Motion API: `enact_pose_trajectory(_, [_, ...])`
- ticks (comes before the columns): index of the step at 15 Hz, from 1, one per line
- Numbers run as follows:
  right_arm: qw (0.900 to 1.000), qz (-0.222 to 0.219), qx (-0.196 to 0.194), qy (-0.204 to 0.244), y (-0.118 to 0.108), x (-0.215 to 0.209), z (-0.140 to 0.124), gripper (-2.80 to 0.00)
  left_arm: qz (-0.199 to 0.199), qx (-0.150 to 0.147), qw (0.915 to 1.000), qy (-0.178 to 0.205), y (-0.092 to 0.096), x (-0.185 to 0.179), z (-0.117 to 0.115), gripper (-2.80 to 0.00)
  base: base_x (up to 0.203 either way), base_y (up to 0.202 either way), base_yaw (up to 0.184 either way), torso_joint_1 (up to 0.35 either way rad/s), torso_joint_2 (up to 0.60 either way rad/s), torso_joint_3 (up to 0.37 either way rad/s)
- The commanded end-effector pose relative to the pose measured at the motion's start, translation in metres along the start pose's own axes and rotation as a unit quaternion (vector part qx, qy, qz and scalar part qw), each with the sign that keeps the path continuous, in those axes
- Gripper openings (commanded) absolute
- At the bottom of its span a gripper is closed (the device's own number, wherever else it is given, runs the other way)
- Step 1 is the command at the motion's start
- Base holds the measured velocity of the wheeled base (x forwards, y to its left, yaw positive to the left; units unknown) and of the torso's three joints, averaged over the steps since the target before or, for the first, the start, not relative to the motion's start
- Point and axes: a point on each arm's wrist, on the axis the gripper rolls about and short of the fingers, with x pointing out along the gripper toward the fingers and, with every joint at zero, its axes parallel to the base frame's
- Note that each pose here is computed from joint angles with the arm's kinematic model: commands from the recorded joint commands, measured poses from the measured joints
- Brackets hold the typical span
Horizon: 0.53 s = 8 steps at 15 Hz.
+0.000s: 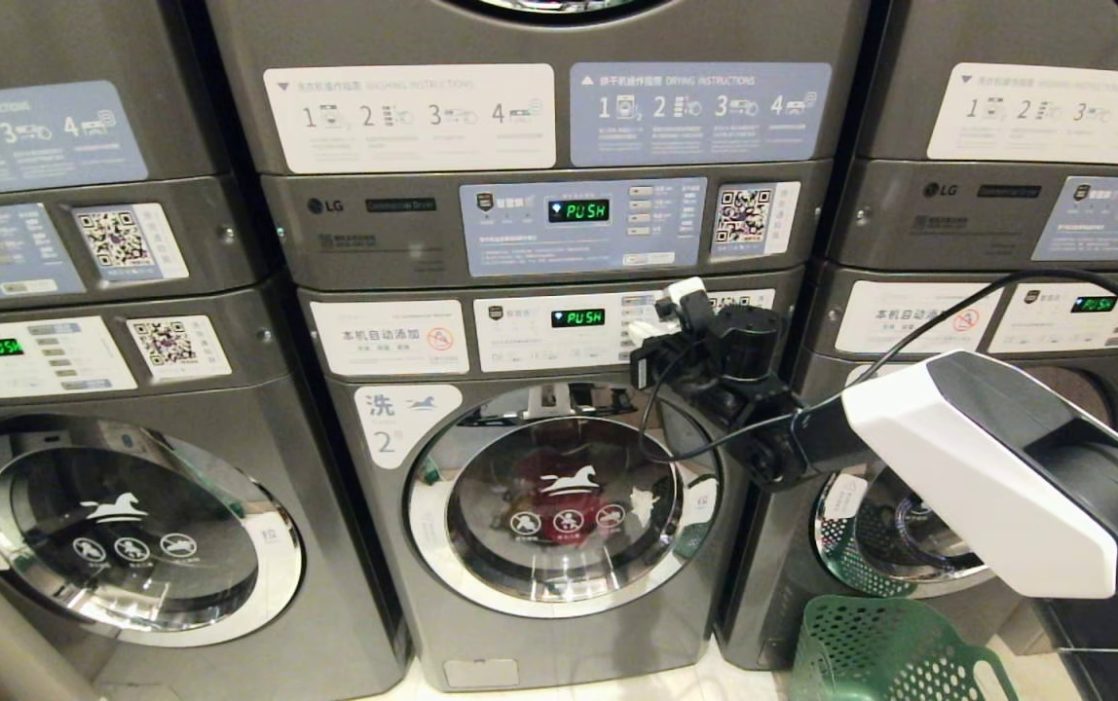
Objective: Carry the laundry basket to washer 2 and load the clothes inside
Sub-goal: Press the washing machine switch
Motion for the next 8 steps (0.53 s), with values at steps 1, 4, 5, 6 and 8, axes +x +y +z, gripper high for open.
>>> enact_pose_trajectory(1, [1.0, -0.004, -0.001, -0.006, -0.0038, -0.0008, 0.0038, -2.8, 0.0, 0.0, 1.0, 0.0, 0.0, 0.0, -0.0001, -2.8, 0.0, 0.0, 0.0, 0.0, 0.0, 0.0])
enact_pose_trajectory(4, [1.0, -0.008, -0.002, -0.01, -0.0073, -0.0001, 0.0066, -2.8, 0.0, 0.0, 1.0, 0.0, 0.0, 0.0, -0.0001, -2.8, 0.0, 0.0, 0.0, 0.0, 0.0, 0.0])
enact_pose_trajectory(5, [1.0, -0.008, -0.002, -0.011, -0.0078, 0.0001, 0.0072, -2.8, 0.0, 0.0, 1.0, 0.001, 0.0, 0.0, -0.0003, -2.8, 0.0, 0.0, 0.0, 0.0, 0.0, 0.0])
enact_pose_trajectory(6, [1.0, -0.009, -0.002, -0.012, -0.0086, 0.0003, 0.0076, -2.8, 0.0, 0.0, 1.0, 0.0, 0.0, 0.0, -0.0001, -2.8, 0.0, 0.0, 0.0, 0.0, 0.0, 0.0])
enact_pose_trajectory(8, [1.0, -0.011, -0.003, -0.011, -0.0112, -0.0006, 0.0071, -2.8, 0.0, 0.0, 1.0, 0.0, 0.0, 0.0, -0.0001, -2.8, 0.0, 0.0, 0.0, 0.0, 0.0, 0.0])
